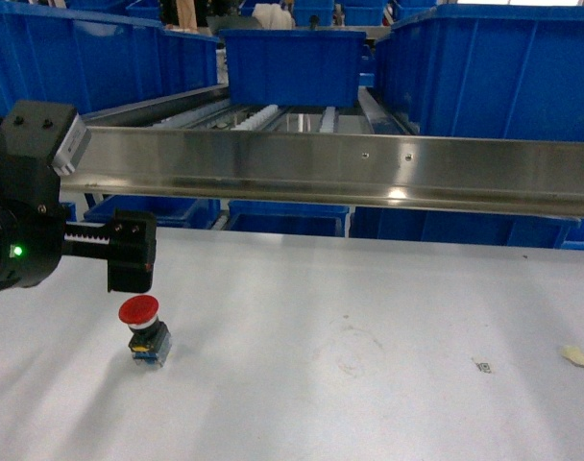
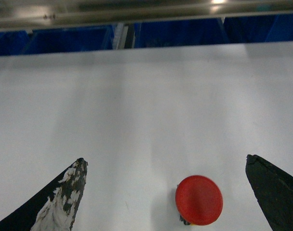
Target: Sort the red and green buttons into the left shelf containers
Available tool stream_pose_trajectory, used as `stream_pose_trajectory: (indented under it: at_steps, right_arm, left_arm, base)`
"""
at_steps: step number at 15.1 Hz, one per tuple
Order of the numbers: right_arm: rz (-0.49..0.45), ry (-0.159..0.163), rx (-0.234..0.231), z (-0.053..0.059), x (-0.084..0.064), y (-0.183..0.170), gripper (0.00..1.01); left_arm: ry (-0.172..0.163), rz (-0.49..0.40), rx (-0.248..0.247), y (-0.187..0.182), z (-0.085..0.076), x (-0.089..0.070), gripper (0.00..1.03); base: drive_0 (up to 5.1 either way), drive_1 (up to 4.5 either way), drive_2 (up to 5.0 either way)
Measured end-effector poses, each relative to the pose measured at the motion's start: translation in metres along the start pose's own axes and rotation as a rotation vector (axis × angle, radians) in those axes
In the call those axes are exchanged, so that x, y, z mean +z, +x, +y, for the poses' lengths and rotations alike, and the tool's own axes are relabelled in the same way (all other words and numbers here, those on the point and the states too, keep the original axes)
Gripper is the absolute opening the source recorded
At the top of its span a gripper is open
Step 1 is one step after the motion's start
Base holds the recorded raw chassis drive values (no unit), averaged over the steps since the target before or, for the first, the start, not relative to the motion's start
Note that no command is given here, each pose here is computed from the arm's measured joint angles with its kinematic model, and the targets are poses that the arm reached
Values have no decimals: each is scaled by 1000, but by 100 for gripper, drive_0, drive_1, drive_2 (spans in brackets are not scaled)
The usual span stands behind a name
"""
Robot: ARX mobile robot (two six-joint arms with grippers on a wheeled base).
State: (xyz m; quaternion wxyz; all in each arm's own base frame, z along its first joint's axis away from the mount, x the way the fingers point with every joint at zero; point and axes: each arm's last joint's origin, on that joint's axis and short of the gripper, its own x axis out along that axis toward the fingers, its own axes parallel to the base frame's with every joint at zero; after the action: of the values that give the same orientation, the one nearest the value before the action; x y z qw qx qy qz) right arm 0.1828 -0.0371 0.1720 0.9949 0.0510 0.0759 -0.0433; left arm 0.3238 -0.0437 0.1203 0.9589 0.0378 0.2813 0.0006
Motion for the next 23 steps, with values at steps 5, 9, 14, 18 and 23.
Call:
stream_pose_trajectory:
  at_steps: [5, 9, 14, 18, 23]
  right_arm:
    - [0, 0, -1, 0, 0, 0, 29]
    - [0, 0, -1, 0, 0, 0, 29]
    - [0, 0, -2, 0, 0, 0, 29]
    - [0, 0, -2, 0, 0, 0, 29]
    - [0, 0, -2, 0, 0, 0, 29]
  left_arm:
    - [-86, 126, -65, 31, -18, -11, 98]
    - [-85, 145, -69, 38, -25, -15, 98]
    - [-92, 200, -31, 57, -28, -37, 98]
    - [-118, 172, -42, 71, -23, -51, 81]
    - [-104, 172, -51, 66, -29, -61, 31]
  base:
    - [0, 0, 0]
    - [0, 0, 0]
    - [0, 0, 0]
    - [0, 0, 0]
    - [0, 0, 0]
